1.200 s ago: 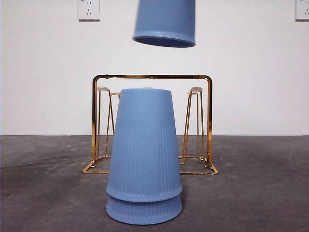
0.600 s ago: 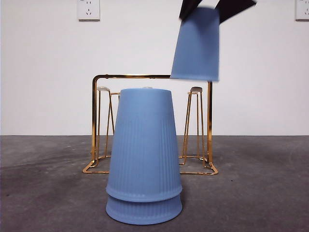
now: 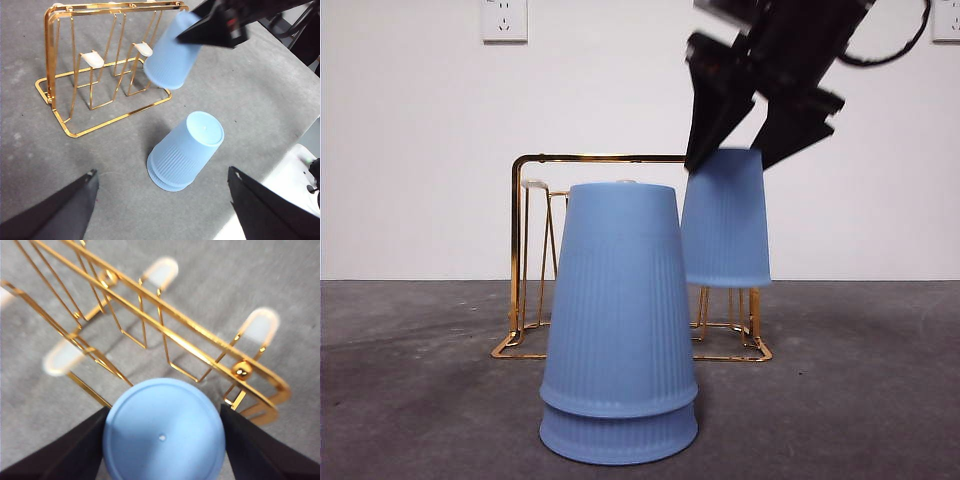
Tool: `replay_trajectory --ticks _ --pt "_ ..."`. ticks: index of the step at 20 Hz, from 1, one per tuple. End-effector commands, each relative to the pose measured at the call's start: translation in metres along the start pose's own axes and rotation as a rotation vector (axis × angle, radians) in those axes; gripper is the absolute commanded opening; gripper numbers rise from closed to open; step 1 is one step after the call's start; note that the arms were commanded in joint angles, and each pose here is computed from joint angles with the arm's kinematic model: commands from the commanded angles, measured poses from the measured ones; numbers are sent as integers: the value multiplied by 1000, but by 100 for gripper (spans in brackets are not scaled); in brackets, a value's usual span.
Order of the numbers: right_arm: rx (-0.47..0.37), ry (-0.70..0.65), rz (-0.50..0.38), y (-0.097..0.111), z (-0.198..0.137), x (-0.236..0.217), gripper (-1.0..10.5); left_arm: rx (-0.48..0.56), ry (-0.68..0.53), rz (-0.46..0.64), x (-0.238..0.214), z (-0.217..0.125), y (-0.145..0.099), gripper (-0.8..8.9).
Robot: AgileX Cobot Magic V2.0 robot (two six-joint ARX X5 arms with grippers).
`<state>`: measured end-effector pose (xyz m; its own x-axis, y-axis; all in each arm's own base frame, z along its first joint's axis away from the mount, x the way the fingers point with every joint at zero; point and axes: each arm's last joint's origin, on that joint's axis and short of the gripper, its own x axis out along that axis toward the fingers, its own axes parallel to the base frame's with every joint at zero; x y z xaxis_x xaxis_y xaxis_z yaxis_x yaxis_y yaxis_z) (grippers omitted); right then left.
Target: Pick the top cup and place it on cupholder, pick up the mid cup and place it on cupholder, last pick the bottom cup and place it on cupholder.
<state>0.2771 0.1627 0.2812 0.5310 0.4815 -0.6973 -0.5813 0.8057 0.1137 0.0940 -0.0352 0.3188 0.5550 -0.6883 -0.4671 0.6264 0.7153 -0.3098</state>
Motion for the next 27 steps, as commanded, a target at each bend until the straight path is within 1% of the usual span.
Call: replay_trajectory --ticks 1,3,6,11,12,13,15,20,23,25,27 --pt "6 13 7 1 1 12 279 33 -20 -7 -3 5 -3 409" --pt "10 34 6 0 -1 19 285 33 -19 -7 -3 5 -3 409" --pt "11 46 9 -1 -2 23 380 31 -17 -7 -3 5 -3 409" --pt "10 43 10 0 -2 22 409 30 -17 -8 -3 5 -3 414" --pt "8 33 9 0 -1 19 432 23 -16 -8 -3 5 -3 420" --pt "6 18 10 1 1 14 434 12 -17 -8 -3 5 -3 447" --pt "-2 -28 9 3 5 -2 434 4 -17 -8 -3 5 -3 498" --pt "-18 -96 21 14 4 -64 434 9 -23 -9 -3 6 -3 501" --pt "-26 -83 84 24 -8 -101 433 15 -22 -16 -3 6 -4 500" --pt "-28 -74 141 28 -18 -123 433 24 -22 -28 -2 7 -5 501" --pt "-28 -65 196 31 -36 -137 433 28 -18 -37 -1 6 -6 501"
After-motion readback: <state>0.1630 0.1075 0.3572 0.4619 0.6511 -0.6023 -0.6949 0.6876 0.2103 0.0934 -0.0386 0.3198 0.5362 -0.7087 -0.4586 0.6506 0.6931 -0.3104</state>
